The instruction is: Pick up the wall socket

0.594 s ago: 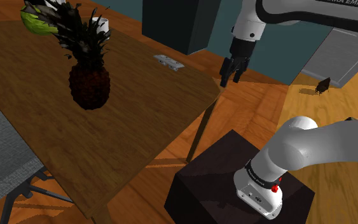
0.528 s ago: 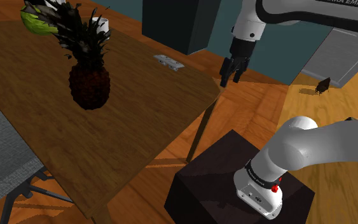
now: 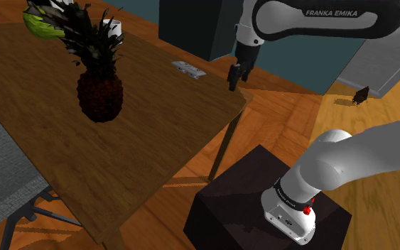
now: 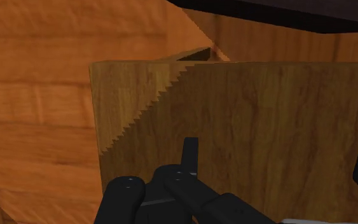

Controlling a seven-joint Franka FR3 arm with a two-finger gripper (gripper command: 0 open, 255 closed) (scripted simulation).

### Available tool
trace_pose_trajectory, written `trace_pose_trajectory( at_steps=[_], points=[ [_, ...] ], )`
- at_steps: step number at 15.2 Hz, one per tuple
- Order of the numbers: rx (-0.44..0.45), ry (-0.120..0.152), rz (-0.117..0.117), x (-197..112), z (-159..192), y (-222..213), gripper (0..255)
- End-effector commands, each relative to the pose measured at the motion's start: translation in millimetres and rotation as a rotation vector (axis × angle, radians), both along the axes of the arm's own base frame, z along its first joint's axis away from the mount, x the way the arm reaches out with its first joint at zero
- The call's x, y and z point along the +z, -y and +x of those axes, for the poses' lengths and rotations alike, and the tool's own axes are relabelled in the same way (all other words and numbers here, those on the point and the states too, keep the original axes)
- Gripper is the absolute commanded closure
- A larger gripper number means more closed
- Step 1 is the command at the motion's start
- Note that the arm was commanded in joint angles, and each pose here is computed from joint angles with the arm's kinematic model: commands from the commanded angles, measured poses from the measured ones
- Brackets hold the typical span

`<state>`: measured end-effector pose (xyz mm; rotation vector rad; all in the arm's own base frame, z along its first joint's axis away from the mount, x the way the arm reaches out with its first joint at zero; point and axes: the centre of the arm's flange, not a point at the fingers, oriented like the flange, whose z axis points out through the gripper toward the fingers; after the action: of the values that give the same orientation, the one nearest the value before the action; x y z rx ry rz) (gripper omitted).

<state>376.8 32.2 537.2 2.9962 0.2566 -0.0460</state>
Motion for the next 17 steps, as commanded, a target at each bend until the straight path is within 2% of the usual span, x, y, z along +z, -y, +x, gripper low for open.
trace_pose_trajectory(
  at_steps=[1, 17],
  points=[
    [0.059, 0.031, -0.055, -5, 20, -6, 0],
    [0.497, 0.258, -0.488, -39, 171, -84, 0]
  ],
)
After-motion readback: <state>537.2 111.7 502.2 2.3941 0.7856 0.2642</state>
